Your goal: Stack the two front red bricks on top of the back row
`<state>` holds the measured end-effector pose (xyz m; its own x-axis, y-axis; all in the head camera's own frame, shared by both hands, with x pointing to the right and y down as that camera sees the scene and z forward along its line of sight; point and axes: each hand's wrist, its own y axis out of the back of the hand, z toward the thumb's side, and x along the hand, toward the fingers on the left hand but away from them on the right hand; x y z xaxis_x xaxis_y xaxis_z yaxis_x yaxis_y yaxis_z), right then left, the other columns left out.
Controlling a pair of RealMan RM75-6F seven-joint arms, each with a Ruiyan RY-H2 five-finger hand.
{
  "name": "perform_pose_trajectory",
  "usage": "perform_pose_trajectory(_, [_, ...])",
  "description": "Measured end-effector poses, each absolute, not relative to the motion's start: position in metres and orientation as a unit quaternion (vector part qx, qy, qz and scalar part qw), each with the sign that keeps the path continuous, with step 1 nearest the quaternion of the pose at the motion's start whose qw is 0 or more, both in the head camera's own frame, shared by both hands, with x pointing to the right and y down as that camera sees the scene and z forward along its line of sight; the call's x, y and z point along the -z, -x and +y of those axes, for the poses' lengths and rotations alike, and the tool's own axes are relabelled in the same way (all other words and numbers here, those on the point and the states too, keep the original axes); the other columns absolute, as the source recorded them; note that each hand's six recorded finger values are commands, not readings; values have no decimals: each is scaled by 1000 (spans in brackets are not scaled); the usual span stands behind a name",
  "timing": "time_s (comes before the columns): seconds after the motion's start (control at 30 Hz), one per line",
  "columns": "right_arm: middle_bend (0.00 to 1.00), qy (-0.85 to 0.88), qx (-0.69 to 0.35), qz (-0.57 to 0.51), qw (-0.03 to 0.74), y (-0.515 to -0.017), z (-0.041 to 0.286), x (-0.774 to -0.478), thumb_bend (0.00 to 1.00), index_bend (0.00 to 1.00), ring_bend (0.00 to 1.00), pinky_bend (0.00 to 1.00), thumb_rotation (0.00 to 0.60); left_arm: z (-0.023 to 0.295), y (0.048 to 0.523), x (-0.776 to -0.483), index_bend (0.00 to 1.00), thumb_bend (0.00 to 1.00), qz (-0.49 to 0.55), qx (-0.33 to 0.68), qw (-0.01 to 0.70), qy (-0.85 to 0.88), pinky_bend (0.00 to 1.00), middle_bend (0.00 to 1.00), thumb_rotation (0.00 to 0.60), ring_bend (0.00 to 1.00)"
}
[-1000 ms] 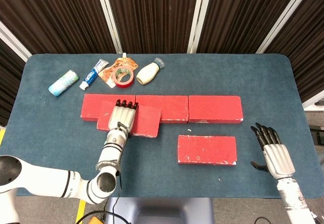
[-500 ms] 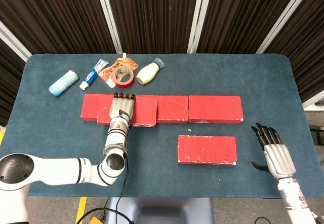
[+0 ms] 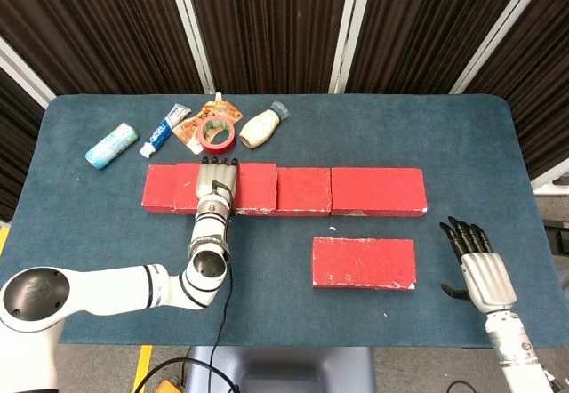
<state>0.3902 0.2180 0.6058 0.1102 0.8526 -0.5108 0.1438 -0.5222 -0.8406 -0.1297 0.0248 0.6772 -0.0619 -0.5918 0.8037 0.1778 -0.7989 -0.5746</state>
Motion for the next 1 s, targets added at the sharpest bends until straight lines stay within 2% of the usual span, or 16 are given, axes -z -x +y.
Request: perform_pose_trajectory(1.0, [107, 671, -557, -373, 318, -394, 216, -607, 0, 46, 0, 0, 600, 21, 112, -688, 0, 246, 167, 718, 270, 620, 9, 147, 600, 0])
